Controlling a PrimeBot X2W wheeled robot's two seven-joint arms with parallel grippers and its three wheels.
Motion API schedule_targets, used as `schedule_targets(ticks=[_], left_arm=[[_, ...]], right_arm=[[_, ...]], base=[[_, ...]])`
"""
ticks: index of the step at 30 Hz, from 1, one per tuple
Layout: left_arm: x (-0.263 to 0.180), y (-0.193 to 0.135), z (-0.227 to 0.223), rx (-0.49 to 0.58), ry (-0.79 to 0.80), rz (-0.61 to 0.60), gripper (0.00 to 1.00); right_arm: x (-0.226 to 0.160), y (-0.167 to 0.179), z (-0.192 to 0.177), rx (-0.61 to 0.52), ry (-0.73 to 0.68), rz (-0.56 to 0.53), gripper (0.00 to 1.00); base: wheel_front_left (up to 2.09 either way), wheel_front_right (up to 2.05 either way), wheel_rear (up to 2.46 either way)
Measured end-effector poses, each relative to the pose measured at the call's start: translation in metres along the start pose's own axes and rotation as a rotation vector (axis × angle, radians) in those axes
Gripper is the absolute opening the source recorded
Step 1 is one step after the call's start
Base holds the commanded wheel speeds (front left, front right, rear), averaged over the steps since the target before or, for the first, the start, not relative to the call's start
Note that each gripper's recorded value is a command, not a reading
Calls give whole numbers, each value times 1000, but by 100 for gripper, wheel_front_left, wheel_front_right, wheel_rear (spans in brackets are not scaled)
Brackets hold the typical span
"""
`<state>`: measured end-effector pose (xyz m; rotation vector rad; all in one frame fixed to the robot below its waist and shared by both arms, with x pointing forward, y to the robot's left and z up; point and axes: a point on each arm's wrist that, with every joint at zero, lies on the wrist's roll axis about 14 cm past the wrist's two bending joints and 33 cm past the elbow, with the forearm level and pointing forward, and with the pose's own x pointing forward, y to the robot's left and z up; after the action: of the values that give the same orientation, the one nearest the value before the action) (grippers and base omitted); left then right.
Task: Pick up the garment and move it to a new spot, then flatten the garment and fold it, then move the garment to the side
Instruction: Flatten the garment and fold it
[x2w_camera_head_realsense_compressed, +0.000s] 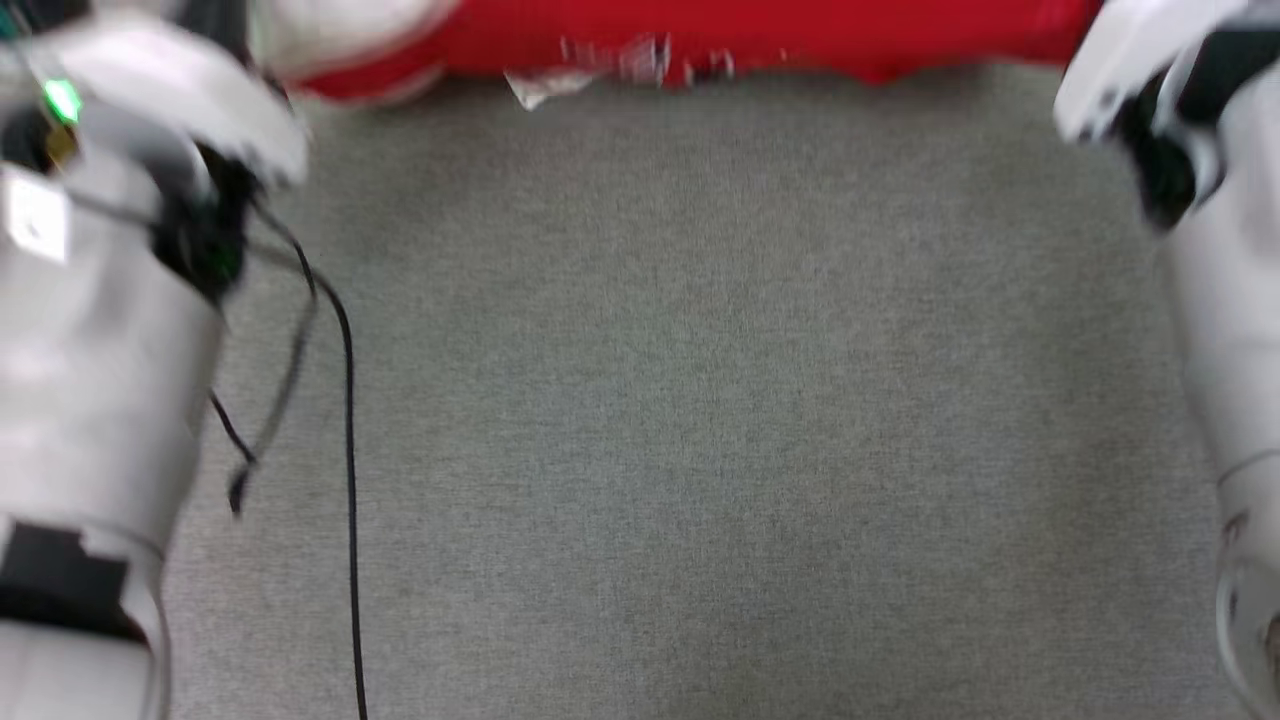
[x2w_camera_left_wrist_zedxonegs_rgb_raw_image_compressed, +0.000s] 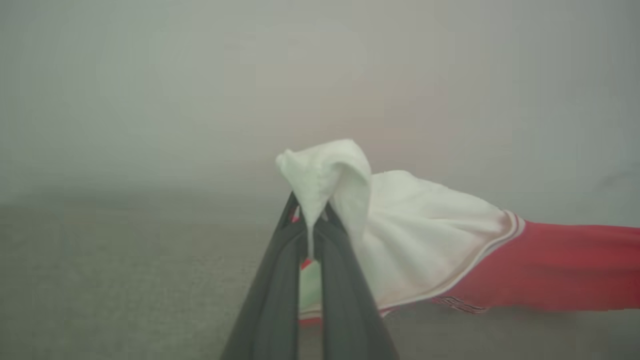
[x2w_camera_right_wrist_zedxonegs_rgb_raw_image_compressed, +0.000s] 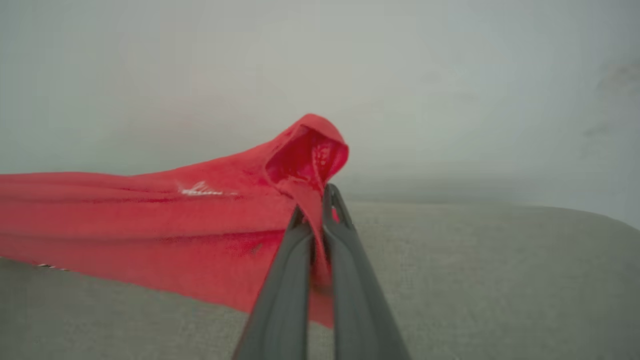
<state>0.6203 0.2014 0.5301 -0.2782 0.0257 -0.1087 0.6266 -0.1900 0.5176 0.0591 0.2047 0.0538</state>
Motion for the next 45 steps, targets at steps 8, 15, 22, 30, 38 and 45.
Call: schedule_targets(ticks=[8,15,22,30,38,45], left_arm=[[-87,13,-56,-59,138,48,0],[-163,21,-90,-94,218,86,0],[-226,26,-106,-115,238,130,0],[-291,33,-124,-134,274,205,0],[-330,33,-130,-199,306,253,0],[-332,24,-110,-194,265,236,0]], right_arm=[[-69,1,-80,50,148,1,0],[-129,-5,-123,105,213,-13,0],[-179,-13,-142,138,222,-13,0],[-227,-12,-166,156,253,14,0],[-263,-14,-186,190,314,9,0],[-287,-15,-185,191,345,-11,0]], base=[[0,0,0],[0,0,0],[0,0,0],[0,0,0],[0,0,0],[0,0,0]])
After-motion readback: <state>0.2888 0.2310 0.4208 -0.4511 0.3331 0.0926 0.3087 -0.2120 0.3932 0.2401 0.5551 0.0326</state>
